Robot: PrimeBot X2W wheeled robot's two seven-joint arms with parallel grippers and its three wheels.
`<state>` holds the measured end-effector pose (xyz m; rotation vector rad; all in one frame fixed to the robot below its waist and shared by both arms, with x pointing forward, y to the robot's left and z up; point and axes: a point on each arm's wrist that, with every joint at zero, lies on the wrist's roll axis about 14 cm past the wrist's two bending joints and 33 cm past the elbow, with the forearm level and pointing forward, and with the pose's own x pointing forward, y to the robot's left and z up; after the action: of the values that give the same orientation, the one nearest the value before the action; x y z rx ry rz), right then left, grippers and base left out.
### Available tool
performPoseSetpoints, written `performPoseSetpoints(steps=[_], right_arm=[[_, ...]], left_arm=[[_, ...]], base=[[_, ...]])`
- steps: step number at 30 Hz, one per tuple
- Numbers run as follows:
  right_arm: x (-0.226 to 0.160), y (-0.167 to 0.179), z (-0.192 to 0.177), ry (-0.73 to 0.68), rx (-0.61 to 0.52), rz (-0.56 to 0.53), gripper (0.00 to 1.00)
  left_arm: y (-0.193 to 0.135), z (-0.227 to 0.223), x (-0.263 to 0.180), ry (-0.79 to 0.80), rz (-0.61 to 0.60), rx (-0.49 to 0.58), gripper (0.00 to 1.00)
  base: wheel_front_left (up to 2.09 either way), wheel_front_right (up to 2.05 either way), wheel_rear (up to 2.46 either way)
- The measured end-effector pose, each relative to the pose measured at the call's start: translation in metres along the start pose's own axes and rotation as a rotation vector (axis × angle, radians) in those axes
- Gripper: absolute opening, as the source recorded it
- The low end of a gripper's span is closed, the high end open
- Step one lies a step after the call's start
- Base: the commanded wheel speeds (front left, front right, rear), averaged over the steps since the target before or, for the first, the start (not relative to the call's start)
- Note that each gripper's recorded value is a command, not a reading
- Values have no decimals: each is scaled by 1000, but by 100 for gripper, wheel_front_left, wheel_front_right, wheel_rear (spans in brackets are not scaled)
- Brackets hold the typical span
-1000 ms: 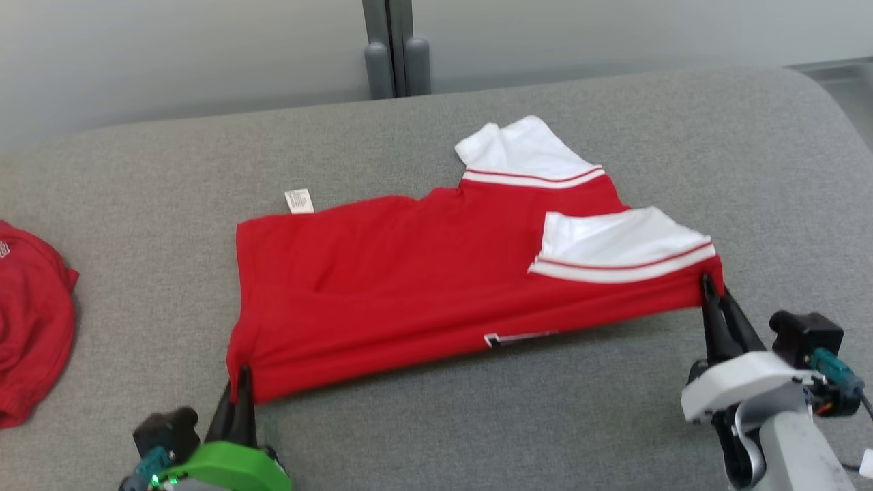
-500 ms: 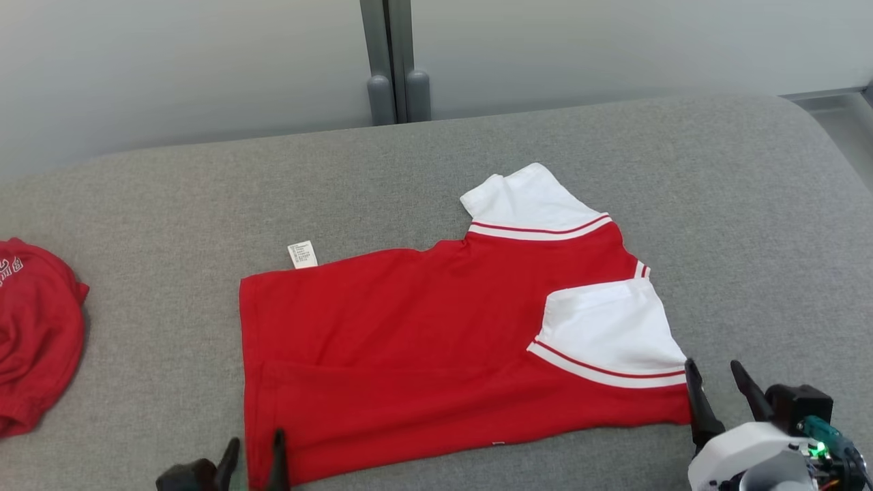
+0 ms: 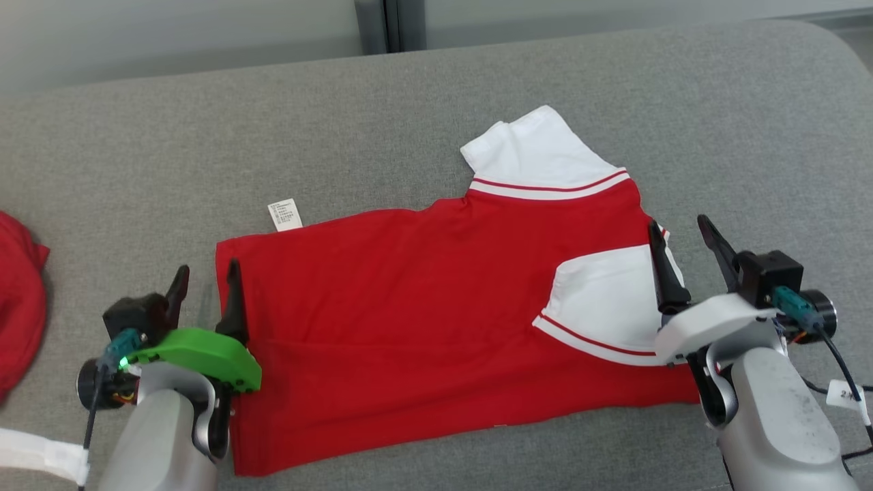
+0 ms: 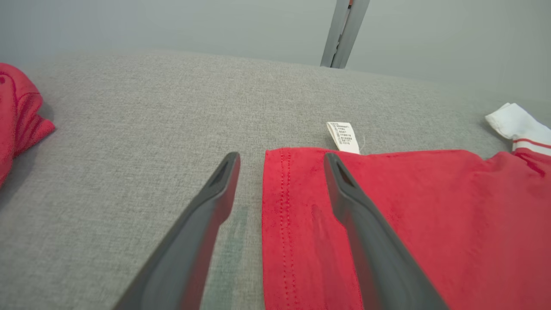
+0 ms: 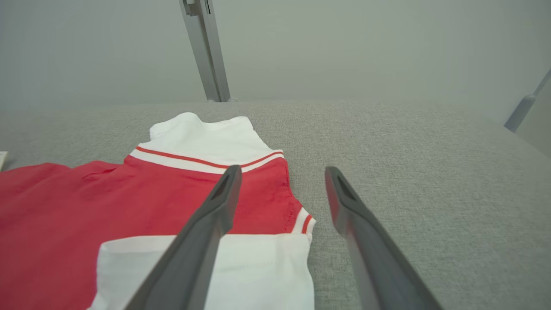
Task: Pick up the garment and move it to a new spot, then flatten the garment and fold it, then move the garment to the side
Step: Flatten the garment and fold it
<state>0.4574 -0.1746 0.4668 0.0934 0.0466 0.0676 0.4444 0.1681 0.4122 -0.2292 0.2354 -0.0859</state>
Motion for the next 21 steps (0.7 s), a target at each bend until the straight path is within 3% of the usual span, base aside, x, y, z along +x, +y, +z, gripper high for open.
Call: performPoseSetpoints(steps=[11,12,14,15,21], right_arm=[[47,12,-17,45,-82,63,100],[52,13,-17,46,-92,68,100],[59,14,-19,54,-108,74,100],[63,15,-22,64,-122,80,100],[95,26,-19,105,-172,109,100]], left_arm=[[12,-32,41,133,-13,47,100],[13,-37,41,146,-11,45,85],[13,-42,43,161,-13,45,10],[13,-42,44,163,-16,48,0],[10,-37,44,146,-30,50,0]], base=[[0,0,0],[0,0,0],[0,0,0],[0,0,0],[0,0,0]])
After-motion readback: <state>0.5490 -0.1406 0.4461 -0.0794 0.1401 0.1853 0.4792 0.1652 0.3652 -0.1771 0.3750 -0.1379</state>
